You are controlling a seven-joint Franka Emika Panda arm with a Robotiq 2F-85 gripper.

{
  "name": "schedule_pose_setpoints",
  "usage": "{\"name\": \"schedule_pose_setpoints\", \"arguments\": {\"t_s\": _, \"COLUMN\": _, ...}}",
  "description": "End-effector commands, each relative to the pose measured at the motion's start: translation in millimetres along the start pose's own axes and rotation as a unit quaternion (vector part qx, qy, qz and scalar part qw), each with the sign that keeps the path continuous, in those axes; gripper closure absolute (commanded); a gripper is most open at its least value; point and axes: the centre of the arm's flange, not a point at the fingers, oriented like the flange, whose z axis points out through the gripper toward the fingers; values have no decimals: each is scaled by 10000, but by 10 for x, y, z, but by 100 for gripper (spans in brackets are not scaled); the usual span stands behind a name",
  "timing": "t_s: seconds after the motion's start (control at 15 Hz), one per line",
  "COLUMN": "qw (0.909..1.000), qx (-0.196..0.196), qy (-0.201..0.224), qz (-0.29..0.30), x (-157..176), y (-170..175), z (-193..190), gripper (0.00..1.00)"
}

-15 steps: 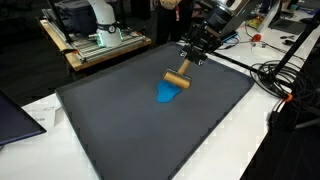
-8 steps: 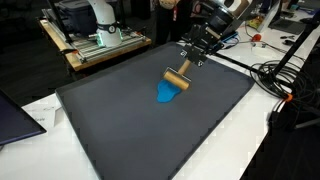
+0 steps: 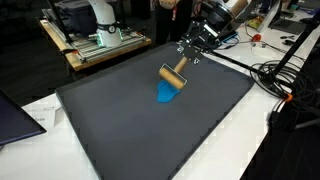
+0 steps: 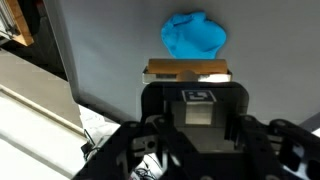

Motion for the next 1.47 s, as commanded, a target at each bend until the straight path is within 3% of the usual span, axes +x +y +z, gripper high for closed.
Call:
{"name": "schedule_pose_setpoints", "arguments": {"t_s": 0.0, "qw": 10000, "qx": 1, "qy": 2, "qz": 6, "x": 3, "y": 0, "z": -2, "gripper": 77}}
{"name": "schedule_pose_setpoints", "arguments": {"t_s": 0.6, "qw": 9929, "qx": 31, "qy": 691, "qz": 969, "x": -16, "y": -188, "z": 143, "gripper": 77}}
{"name": "schedule_pose_setpoints", "arguments": {"t_s": 0.87, "qw": 9845, "qx": 76, "qy": 1142, "qz": 1327, "x": -82, "y": -273, "z": 226, "gripper": 77}}
{"name": "schedule_pose_setpoints", "arguments": {"t_s": 1.4, "qw": 9714, "qx": -5, "qy": 1641, "qz": 1715, "x": -263, "y": -452, "z": 453, "gripper": 77}}
